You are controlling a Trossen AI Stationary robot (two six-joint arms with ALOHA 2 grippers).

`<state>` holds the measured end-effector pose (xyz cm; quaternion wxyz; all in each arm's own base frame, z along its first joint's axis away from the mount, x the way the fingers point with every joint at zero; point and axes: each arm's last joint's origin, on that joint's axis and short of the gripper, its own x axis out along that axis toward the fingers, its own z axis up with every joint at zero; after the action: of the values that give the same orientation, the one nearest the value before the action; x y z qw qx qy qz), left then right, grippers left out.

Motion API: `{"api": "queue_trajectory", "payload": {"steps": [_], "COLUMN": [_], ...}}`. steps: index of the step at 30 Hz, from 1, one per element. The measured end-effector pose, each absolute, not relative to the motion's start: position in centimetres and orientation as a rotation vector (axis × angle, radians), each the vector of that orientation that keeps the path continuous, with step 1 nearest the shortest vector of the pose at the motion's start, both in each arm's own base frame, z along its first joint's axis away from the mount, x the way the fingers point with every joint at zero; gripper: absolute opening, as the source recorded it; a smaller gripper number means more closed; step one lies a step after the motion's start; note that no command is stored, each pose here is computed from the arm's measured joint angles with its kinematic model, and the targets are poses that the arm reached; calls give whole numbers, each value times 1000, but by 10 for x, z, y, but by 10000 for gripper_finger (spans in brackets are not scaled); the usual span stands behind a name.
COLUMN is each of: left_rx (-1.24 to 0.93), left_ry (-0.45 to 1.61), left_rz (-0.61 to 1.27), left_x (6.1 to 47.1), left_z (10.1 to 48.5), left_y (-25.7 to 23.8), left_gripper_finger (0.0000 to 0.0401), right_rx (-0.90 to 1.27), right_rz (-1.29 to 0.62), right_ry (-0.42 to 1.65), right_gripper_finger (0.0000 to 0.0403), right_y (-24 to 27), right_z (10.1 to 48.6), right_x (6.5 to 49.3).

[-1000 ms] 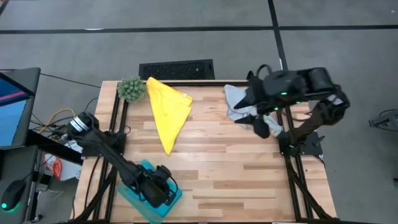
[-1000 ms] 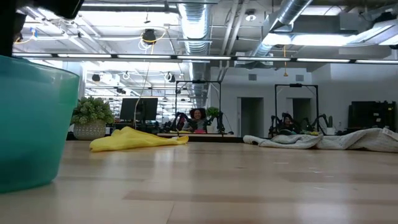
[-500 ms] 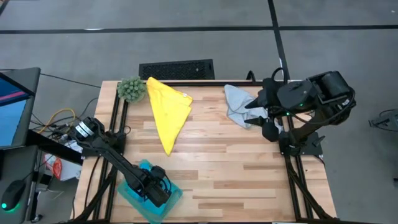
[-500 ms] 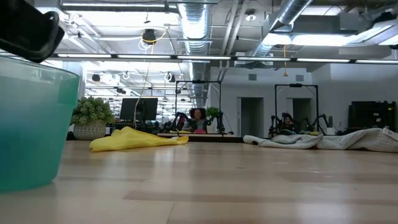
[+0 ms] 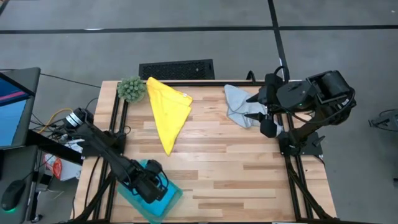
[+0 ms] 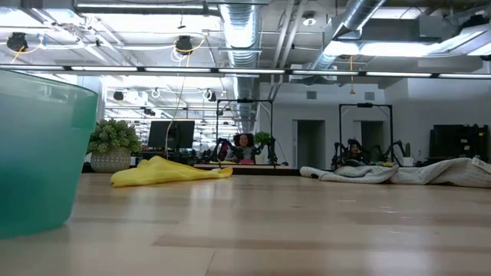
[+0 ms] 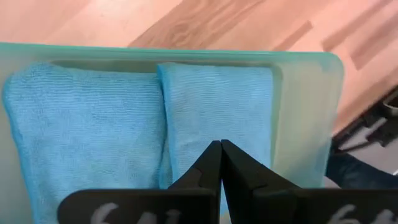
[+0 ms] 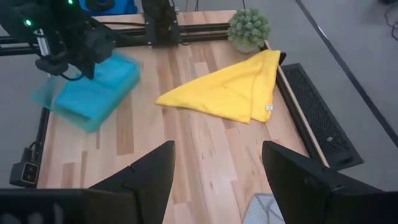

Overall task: Fold microfiber towels
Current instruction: Fold the yellow towel

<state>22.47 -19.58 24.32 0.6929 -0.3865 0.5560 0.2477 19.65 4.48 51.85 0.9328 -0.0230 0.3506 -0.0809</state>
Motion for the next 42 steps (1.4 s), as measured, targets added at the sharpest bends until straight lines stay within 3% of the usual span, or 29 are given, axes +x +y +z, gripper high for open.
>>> {"api": "queue_trajectory", "payload": {"steps": [12,18,26,35,42], "left_rx": [-842,-917,-824,-621,-505], "left_ry": [1238,894,422,525,633], "left_rz": [559,469,699,698,741], "left_x": [224,220,200,234,227], "left_z": [211,288,343,343,340], "left_y": [-204,-163,-77,-5,65], "left_gripper_finger": [0,0,21,104,145], "right_rx": [-56,-72,-10,-9,87], "right_rz": [-211,-261,-391,-505,-631], "right_ry": [721,728,705,845,851], "right_gripper_finger": [265,265,265,265,265], "right_y": [38,27,1,-24,-45], "right_z": [518,517,521,492,480], "right_x": [200,203,192,198,196]}}
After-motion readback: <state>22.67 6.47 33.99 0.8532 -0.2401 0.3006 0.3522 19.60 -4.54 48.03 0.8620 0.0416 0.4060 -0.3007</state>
